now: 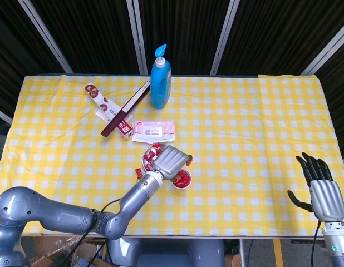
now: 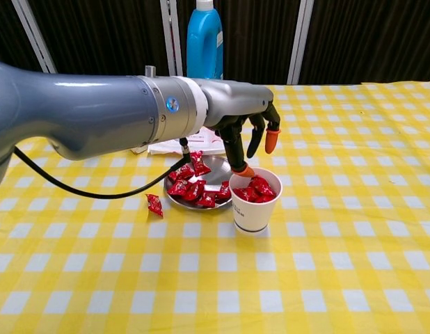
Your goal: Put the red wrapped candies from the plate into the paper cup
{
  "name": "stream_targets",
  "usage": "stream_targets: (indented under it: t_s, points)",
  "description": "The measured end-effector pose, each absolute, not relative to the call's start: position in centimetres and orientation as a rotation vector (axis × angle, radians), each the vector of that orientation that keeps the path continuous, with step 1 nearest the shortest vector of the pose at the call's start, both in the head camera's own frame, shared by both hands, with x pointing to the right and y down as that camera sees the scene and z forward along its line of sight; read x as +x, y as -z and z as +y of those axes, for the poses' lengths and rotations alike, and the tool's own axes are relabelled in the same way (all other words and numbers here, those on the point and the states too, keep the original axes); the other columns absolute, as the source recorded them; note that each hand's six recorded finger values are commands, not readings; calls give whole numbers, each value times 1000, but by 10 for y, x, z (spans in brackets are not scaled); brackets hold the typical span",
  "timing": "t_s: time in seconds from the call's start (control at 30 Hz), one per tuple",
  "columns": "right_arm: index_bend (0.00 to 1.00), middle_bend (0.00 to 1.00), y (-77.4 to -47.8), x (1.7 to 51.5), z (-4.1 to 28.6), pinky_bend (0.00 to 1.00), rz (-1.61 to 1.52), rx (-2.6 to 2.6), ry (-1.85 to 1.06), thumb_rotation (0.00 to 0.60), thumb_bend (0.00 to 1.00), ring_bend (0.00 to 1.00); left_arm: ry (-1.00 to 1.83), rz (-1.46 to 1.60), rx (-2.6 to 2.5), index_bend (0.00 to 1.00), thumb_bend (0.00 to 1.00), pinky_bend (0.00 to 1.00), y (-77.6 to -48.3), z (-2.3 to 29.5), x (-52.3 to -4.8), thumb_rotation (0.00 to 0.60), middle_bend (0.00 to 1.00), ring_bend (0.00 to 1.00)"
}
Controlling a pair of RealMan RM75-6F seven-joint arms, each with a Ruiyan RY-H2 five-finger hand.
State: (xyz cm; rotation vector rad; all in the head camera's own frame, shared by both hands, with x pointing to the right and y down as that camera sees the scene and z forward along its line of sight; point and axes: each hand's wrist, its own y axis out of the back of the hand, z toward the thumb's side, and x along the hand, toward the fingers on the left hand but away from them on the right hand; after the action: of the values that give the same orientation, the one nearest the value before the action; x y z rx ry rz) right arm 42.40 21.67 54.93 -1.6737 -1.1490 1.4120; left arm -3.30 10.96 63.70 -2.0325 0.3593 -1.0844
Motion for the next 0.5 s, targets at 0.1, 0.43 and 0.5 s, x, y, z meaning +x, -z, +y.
stream_targets:
  t_s: [0.1,0.43,0.5]
  points:
    - [0,0,-549,424,217,0,-1150,-1673,-1412,600,356,0,1088,405,-2026,361,276,930,-633,104,-41,600,513,872]
    - [0,0,-550,423,217,0,-1145,-1672,-1413,600,356,0,1180,446,-1896,360,276,931,-628,84,-101,600,833,929]
    - [0,0,-550,423,217,0,-1142,-1672,-1414,600,356,0,1206,417,-1866,360,276,936,-630,84,-116,600,877,947]
